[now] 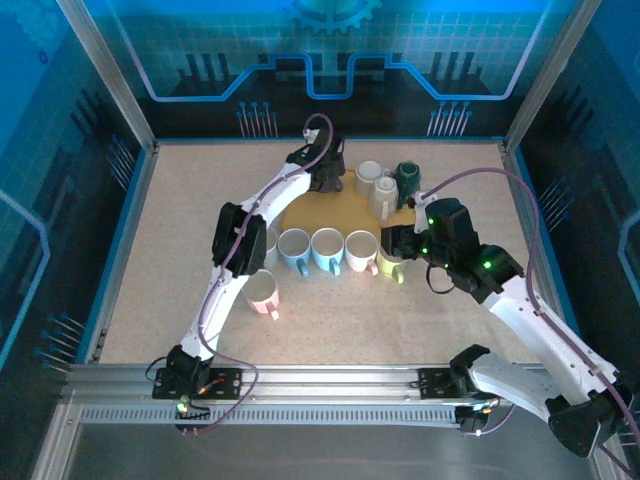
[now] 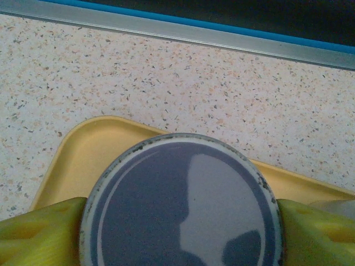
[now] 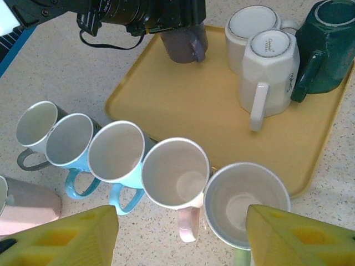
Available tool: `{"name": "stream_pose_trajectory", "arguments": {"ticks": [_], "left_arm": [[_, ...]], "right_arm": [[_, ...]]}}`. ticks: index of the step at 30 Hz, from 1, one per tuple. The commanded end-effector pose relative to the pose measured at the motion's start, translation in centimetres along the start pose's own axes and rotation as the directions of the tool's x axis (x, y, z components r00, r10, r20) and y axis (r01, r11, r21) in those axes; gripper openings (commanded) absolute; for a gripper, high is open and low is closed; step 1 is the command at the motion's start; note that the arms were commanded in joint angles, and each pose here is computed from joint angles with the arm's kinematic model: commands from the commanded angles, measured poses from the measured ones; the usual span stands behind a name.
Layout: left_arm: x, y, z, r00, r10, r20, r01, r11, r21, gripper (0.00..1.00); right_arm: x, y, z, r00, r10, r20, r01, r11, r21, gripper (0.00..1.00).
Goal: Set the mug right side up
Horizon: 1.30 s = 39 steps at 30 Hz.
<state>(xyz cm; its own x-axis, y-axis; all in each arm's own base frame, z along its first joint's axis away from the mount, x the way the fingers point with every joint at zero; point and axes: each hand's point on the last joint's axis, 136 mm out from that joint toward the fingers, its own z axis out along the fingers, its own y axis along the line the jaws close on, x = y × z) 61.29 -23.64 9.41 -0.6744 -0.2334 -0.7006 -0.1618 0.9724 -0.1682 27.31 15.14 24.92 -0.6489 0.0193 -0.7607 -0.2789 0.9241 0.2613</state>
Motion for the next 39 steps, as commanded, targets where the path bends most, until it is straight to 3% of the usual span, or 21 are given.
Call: {"name": "stream_pose_trajectory", "arguments": {"ticks": [1,8,19,23,26,31,35,39], "left_arm": [[1.7,1.1,0.9,0.997,-0.002,-0.073,0.000,1.000,-0.017,0.87],[2.4,1.2,1.4,0.995,-0.019,-0.093,0.017,1.000,-0.017,0.90],[3.1,0.7,2.4,0.993,-0.010,-0.118,0.009,1.000,-0.006,0.75],[2.2,0.7,1.2,0.993,-0.007,-0.117,0.007,1.000,-0.002,0.68],[-0.5,0.5,-1.4,0.997,-0.027,-0.077,0.029,0.999,0.033,0.68],[-6.6,-1.0,-8.1,0.975,-0.219,-0.034,0.220,0.942,0.254,0.66],[-11.7,-2.6,-14.9,0.933,-0.359,0.016,0.308,0.821,0.481,0.65],[-14.6,-3.9,-21.6,0.901,-0.433,0.034,0.309,0.693,0.651,0.64]], "right_arm": [[-1.4,0.5,-1.1,1.000,-0.001,0.027,0.002,1.000,-0.023,0.64],[-1.8,0.6,-2.4,0.999,-0.006,0.051,0.007,1.000,-0.026,0.64],[-1.4,0.7,-2.3,0.999,0.001,0.038,0.000,0.999,-0.033,0.62],[-1.8,1.1,-2.7,0.999,0.001,0.049,0.002,0.999,-0.048,0.61],[-2.0,1.9,-3.2,0.998,-0.002,0.055,0.006,0.996,-0.085,0.61],[-1.5,2.8,-4.1,0.998,-0.052,0.044,0.056,0.993,-0.108,0.61],[-1.6,4.1,-5.5,0.998,-0.015,0.063,0.026,0.983,-0.181,0.61],[-1.6,5.7,-6.9,0.997,0.028,0.070,-0.008,0.962,-0.274,0.61]]}}
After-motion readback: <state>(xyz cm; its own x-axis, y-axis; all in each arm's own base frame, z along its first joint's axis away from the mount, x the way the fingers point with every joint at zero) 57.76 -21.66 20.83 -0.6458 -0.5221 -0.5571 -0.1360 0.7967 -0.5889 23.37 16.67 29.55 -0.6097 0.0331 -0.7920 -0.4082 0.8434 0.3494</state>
